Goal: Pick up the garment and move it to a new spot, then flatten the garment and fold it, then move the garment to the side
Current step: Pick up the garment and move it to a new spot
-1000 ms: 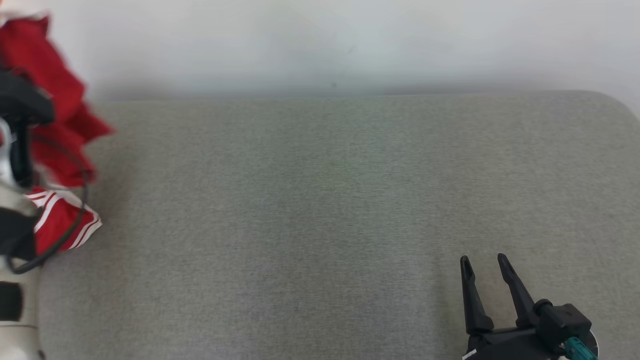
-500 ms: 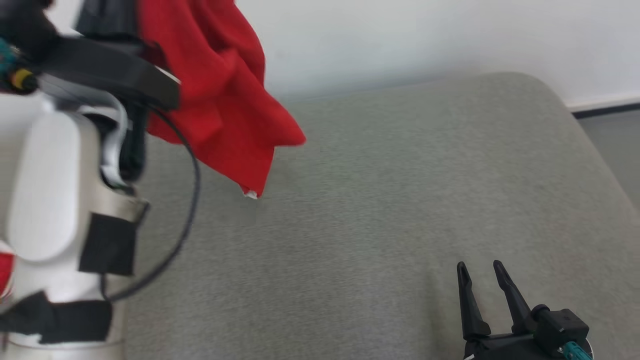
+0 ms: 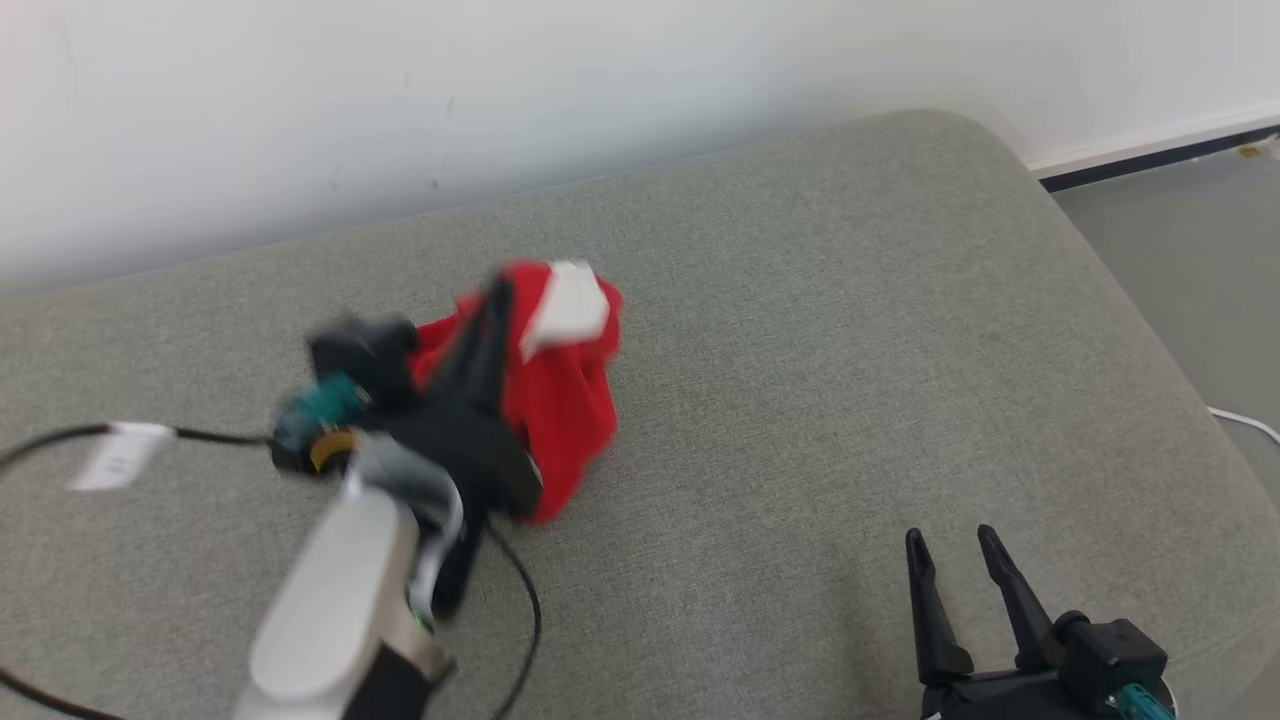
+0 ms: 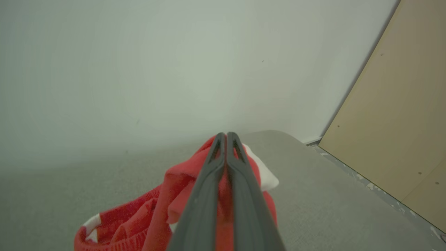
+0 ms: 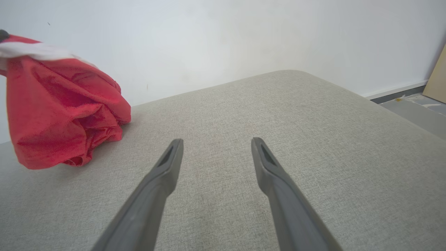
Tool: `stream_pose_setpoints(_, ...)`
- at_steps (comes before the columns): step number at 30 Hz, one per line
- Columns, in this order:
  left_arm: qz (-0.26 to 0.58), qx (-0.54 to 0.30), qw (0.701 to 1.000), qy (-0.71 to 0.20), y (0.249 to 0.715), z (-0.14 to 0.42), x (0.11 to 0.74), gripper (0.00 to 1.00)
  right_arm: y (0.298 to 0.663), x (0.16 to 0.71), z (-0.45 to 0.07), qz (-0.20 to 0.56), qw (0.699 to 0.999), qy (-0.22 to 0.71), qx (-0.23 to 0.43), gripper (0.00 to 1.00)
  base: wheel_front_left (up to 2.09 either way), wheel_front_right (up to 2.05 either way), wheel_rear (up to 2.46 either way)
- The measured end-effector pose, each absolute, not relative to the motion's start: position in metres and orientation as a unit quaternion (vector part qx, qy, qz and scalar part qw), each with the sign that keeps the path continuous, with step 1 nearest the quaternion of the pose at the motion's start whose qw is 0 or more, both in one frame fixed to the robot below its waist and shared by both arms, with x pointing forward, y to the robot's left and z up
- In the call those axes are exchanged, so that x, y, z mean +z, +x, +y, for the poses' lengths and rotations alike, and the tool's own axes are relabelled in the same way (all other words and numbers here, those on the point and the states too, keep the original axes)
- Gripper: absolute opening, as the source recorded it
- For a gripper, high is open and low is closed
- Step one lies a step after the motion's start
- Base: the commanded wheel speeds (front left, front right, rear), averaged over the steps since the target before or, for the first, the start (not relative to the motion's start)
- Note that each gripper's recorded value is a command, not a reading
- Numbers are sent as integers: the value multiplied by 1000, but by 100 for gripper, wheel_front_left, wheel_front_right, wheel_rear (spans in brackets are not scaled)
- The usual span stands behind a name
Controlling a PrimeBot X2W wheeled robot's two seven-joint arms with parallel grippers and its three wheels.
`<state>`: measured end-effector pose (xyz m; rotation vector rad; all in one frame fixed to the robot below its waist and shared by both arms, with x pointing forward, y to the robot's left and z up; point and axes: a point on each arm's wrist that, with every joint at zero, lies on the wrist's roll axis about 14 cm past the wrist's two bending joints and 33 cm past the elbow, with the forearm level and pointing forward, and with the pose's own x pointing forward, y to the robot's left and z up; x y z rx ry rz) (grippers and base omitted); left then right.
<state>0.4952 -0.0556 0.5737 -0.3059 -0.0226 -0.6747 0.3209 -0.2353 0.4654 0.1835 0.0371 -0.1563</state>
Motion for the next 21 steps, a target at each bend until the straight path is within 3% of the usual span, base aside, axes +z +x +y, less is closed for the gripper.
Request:
stream_pose_setpoints(6, 86, -334, 929, -131, 466, -62, 499, 0, 324, 472, -232, 9, 993, 91, -70, 100, 0, 0, 0)
stream_pose_setpoints(7, 88, -336, 929, -127, 463, -63, 495, 22, 324, 473, -231, 6, 993, 91, -70, 100, 0, 0, 0)
stream_pose_setpoints(8, 88, -338, 929, -124, 461, -64, 493, 22, 324, 475, -231, 4, 994, 91, -69, 100, 0, 0, 0)
stream_pose_setpoints(9, 88, -340, 928, -124, 459, -64, 491, 89, 325, 476, -231, 2, 994, 91, -68, 100, 0, 0, 0)
stream_pose_setpoints(10, 86, -342, 927, -125, 456, -65, 491, 100, 325, 477, -230, -1, 994, 91, -67, 100, 0, 0, 0)
stream_pose_setpoints(21, -2, -318, 935, -157, 462, -44, 542, 100, 332, 489, -217, -19, 995, 88, -41, 100, 0, 0, 0)
